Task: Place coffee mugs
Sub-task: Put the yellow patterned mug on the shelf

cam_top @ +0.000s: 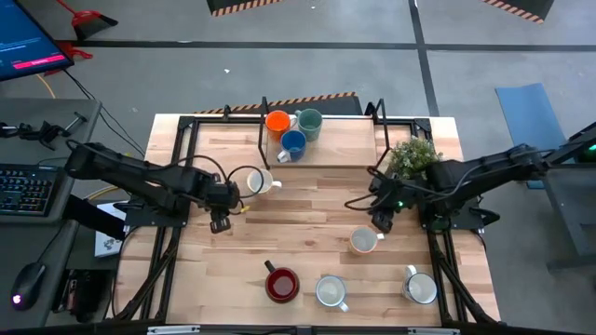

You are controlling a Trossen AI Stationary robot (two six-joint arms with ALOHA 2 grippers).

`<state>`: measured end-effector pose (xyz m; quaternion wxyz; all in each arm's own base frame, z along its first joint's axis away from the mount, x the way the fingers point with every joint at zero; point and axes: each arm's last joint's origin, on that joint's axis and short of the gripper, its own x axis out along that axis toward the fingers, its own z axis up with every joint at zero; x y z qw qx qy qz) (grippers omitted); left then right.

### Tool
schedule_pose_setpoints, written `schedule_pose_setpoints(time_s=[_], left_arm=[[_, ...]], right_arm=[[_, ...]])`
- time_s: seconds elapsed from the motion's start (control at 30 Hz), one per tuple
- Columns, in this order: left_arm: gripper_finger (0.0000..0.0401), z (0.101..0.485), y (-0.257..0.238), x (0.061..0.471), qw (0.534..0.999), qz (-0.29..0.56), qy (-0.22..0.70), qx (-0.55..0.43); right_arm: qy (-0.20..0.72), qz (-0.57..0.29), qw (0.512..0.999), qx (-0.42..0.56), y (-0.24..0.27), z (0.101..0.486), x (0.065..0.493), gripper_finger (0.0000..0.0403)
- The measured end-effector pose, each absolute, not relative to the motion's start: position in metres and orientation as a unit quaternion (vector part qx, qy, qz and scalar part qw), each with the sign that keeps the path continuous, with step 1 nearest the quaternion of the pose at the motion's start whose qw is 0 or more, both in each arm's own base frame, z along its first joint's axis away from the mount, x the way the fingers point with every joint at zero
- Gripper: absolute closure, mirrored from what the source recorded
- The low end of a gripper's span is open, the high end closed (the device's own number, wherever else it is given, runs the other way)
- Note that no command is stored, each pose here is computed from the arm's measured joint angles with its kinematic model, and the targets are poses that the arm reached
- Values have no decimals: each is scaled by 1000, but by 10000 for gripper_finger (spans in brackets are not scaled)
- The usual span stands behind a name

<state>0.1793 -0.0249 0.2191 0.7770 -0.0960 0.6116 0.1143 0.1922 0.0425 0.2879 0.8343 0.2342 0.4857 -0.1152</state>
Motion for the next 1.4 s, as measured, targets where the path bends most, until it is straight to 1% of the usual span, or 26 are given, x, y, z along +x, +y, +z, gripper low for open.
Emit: schedule_pose_setpoints(time_s=[0.13, 0.27, 0.4, 0.53, 0.7, 0.87, 0.93, 1.0, 1.13, 1.27, 1.4], left_arm=[[284, 219, -25, 180, 779, 113, 609, -96], [284, 219, -25, 180, 779, 111, 610, -92], [284, 219, -25, 180, 779, 112, 610, -92], [284, 219, -25, 180, 779, 112, 610, -92], [284, 219, -25, 180, 779, 113, 610, -92], [284, 219, -25, 180, 779, 113, 610, -92], [284, 219, -24, 180, 780, 115, 609, -90], [284, 219, -24, 180, 780, 116, 608, -90], [284, 219, -25, 182, 786, 115, 601, -92], [284, 220, -24, 182, 788, 119, 597, -89], [284, 220, -24, 184, 794, 125, 589, -85]], right_arm=[[522, -99, 815, 230, 49, 272, 210, 288], [571, -88, 791, 202, 53, 250, 226, 288], [609, -78, 763, 201, 58, 233, 236, 288], [639, -48, 742, 199, 62, 221, 242, 288], [648, -53, 736, 189, 64, 211, 248, 288], [642, -68, 737, 199, 65, 201, 258, 291], [638, -70, 741, 198, 66, 198, 261, 301], [633, -69, 745, 198, 66, 196, 264, 322], [620, -71, 756, 199, 67, 195, 268, 389], [604, -92, 765, 203, 63, 195, 272, 399], [583, -120, 775, 211, 47, 200, 279, 400]])
